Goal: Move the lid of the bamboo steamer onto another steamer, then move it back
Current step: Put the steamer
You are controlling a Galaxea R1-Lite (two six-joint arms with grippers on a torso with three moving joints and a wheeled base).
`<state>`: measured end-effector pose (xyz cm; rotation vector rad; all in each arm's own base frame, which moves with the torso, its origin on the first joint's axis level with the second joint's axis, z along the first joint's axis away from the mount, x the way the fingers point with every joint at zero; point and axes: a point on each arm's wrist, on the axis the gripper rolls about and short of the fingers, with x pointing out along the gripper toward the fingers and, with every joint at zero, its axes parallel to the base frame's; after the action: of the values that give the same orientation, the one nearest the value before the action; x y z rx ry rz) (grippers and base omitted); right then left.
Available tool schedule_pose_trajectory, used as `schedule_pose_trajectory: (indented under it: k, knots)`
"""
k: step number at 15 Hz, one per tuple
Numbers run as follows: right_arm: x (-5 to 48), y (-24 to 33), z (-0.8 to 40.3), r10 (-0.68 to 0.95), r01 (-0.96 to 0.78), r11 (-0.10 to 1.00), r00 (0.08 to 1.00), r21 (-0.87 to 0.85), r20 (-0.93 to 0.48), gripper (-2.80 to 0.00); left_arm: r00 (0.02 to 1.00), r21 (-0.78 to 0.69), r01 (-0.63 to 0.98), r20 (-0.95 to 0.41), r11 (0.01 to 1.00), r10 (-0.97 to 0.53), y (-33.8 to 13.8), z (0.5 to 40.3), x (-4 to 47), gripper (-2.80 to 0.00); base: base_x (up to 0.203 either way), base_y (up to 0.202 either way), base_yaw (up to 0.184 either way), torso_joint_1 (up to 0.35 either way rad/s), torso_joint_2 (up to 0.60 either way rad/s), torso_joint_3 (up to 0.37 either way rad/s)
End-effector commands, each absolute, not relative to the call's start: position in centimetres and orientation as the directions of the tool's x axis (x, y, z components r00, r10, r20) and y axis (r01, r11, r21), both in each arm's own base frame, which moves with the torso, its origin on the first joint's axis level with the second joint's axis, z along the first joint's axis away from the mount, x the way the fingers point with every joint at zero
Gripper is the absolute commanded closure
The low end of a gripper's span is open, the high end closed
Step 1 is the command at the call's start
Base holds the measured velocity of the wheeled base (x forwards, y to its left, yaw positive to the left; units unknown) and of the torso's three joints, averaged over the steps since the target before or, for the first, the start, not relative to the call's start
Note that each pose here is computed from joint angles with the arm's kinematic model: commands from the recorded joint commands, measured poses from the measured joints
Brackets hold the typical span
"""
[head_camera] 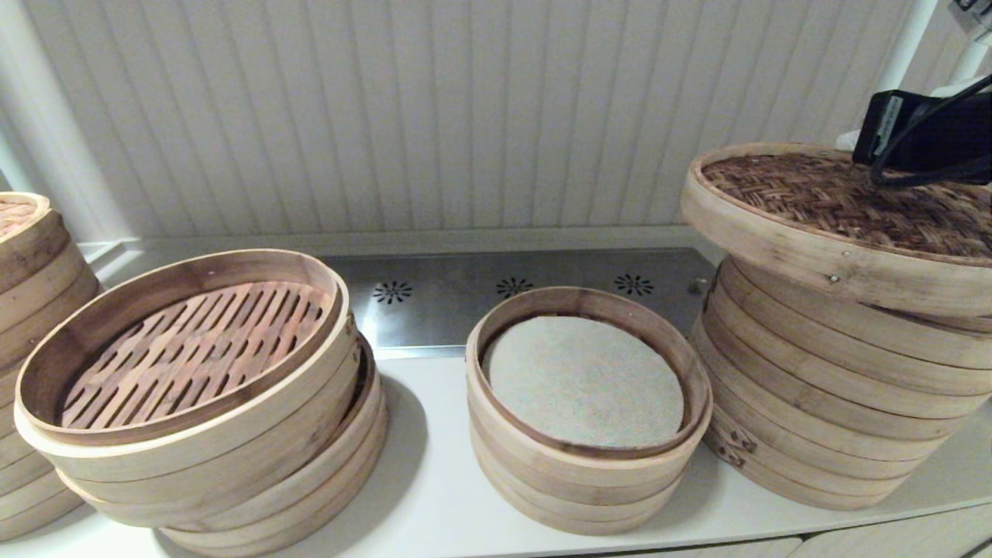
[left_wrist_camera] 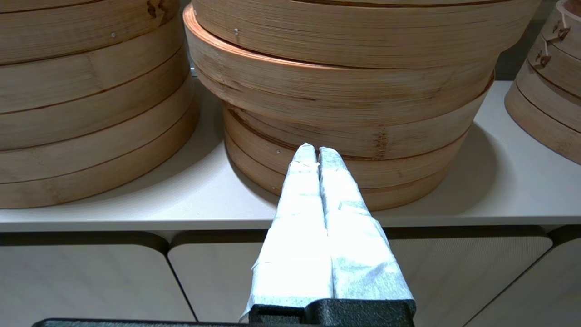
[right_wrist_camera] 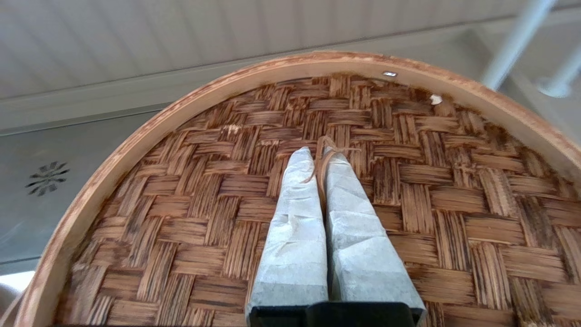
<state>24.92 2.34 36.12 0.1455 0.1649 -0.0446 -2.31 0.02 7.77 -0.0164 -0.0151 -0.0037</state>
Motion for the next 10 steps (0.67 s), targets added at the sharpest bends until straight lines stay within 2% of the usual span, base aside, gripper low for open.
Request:
schedule_pose_trajectory:
  k: [1, 10]
  knots:
    - [24.8, 3.4, 36.3, 0.008, 0.015, 0.990, 0.987, 0.142, -0.162, 0.00, 1.000, -0.017, 0.003, 0.014, 1.000, -0.003, 0.0, 7.8, -2.3, 0.00, 0.000, 0.000, 0.000, 0.000, 0.00, 0.000]
    - [24.6, 7.4, 36.8, 0.159, -0.133, 0.980, 0.970, 0.147, -0.182, 0.00, 1.000, -0.017, 0.003, 0.015, 1.000, -0.003, 0.0, 7.8, -2.3, 0.00, 0.000, 0.000, 0.000, 0.000, 0.00, 0.000]
